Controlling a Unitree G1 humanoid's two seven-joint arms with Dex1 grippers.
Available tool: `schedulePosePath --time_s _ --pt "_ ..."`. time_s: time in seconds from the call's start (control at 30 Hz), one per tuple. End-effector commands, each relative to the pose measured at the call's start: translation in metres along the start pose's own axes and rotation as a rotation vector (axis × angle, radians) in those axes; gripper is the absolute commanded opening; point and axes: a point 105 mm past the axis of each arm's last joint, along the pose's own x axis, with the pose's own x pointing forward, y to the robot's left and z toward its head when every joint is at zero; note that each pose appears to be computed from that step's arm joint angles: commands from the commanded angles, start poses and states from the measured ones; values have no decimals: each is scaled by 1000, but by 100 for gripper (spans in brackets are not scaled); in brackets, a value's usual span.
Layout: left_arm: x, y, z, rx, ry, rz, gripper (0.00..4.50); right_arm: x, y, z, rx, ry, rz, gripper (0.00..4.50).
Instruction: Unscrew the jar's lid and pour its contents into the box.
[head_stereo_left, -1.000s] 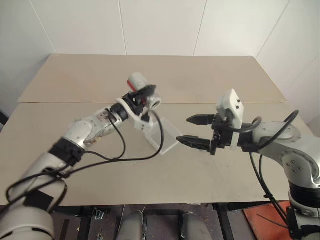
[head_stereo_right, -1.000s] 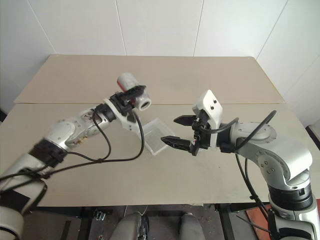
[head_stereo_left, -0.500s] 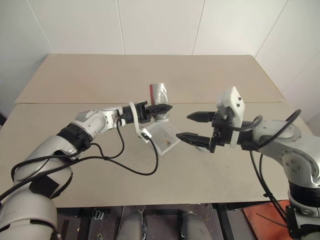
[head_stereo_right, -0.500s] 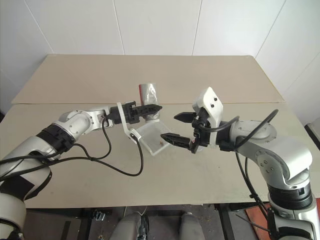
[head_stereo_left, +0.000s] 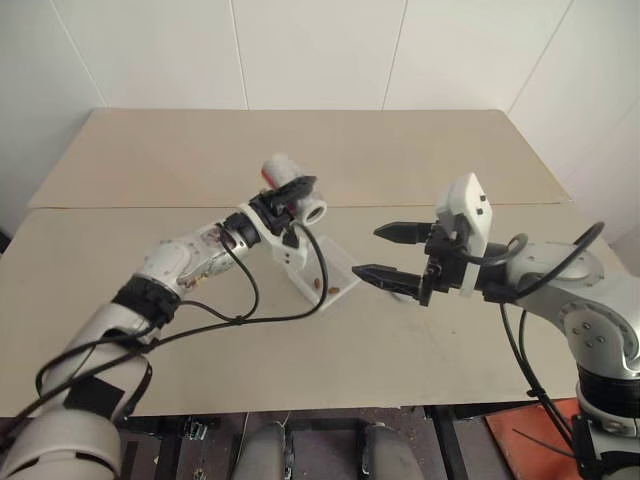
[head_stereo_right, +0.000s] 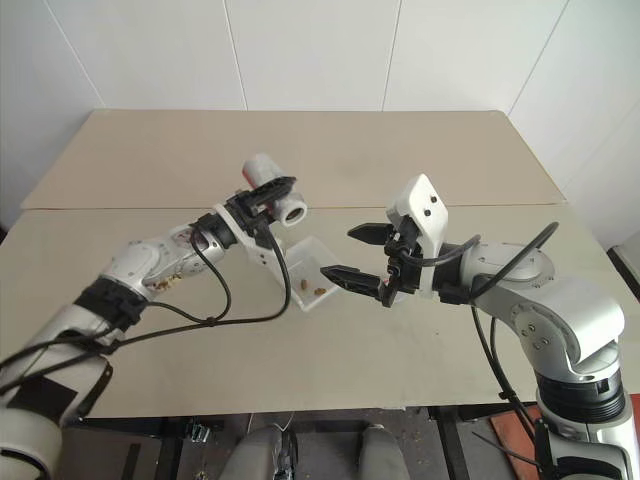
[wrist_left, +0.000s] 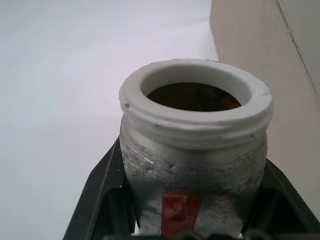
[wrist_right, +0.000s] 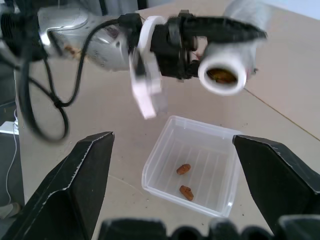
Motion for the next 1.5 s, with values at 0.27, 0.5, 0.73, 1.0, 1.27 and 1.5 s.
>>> schedulePosePath --time_s 0.27,0.5,0.73,1.0,1.27,1.5 --pt "-26 24 -49 -1219 296 102 204 -2 -3 11 -39 -61 -22 445" --pt "-39 -16 -52 -1448 333 106 204 0 -4 9 -20 -82 -30 445" --pt "-49 -41 -35 -1376 279 124 204 1 -5 5 -25 -93 -41 445" --pt "-64 -58 -33 -1344 316 119 448 1 -4 4 -38 -87 -26 450" --pt "-112 -46 -10 -1297 290 -62 448 -10 -8 -11 -43 -35 -31 450" --pt "-193 0 2 -1135 109 -375 448 -42 -24 -38 -78 26 -70 450"
